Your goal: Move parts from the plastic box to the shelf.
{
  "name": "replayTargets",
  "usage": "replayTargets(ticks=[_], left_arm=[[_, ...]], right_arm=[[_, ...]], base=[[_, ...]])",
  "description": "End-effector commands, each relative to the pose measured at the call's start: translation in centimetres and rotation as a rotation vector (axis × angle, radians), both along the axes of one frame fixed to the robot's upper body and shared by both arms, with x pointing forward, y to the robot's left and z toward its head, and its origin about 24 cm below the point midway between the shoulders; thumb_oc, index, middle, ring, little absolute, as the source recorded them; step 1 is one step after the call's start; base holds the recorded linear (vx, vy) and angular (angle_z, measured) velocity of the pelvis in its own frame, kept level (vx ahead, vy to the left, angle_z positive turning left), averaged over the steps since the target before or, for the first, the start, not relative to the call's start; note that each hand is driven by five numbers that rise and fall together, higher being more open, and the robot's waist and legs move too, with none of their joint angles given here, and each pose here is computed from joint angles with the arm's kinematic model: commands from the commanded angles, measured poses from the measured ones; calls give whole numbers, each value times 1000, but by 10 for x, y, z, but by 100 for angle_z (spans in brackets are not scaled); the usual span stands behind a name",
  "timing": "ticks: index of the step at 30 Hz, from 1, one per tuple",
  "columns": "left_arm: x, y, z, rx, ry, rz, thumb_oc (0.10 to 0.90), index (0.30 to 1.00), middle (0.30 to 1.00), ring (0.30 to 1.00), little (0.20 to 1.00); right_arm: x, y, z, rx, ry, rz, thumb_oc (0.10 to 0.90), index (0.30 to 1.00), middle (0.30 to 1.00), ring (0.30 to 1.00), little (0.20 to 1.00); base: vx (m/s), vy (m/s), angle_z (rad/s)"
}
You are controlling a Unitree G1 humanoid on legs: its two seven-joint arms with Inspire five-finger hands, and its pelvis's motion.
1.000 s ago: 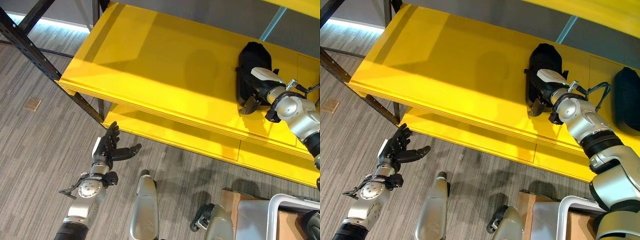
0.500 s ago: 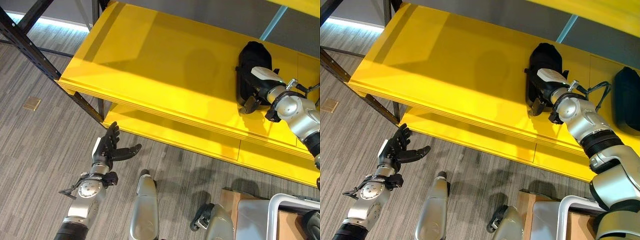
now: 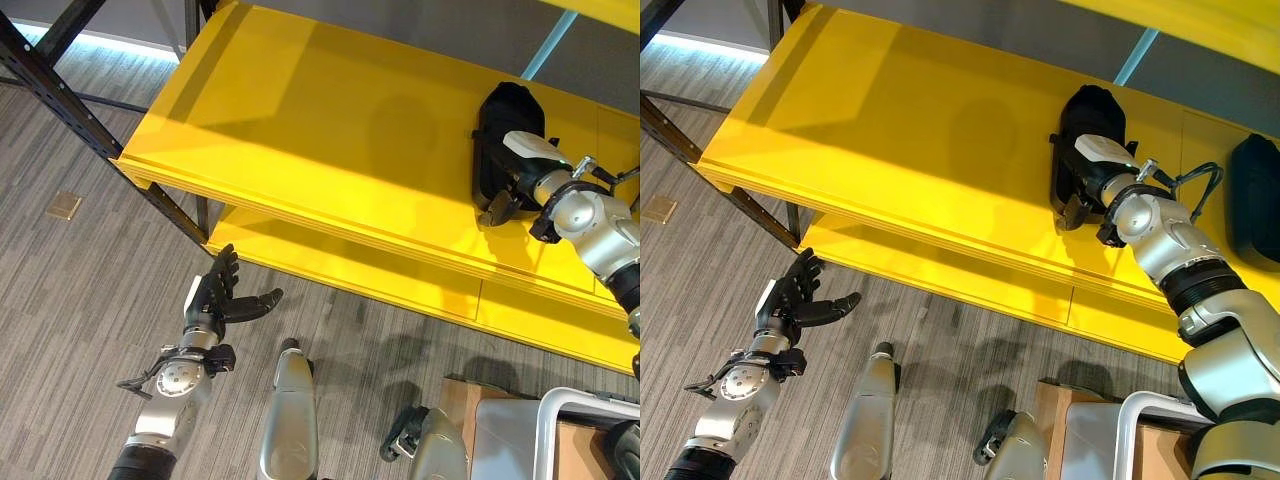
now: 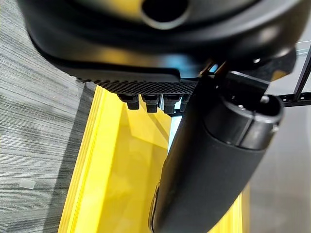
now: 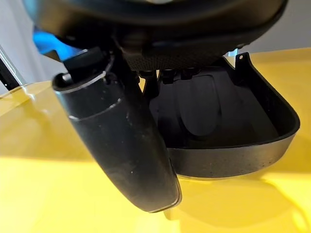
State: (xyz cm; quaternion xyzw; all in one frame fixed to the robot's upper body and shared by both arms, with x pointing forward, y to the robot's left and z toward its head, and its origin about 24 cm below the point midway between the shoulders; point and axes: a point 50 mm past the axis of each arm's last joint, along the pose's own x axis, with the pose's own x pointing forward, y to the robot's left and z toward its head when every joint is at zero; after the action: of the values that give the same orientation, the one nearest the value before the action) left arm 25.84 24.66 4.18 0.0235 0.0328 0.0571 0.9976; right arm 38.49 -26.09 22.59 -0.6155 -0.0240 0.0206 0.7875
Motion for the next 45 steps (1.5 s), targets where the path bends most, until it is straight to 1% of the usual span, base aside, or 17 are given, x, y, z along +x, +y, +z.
replayTargets(ticks=[1, 45], left_arm=[[9, 3, 47, 34, -223, -38, 900, 1000, 1000, 1000, 1000], [10, 7, 49, 52, -224, -25, 900, 1000, 1000, 1000, 1000]], right_arm=[[6, 27, 63, 109, -251, 79, 900, 1000, 1000, 1000, 1000], [5, 31, 71, 128, -279, 91, 900, 1000, 1000, 1000, 1000]], base=[[0, 0, 0], [0, 0, 0]])
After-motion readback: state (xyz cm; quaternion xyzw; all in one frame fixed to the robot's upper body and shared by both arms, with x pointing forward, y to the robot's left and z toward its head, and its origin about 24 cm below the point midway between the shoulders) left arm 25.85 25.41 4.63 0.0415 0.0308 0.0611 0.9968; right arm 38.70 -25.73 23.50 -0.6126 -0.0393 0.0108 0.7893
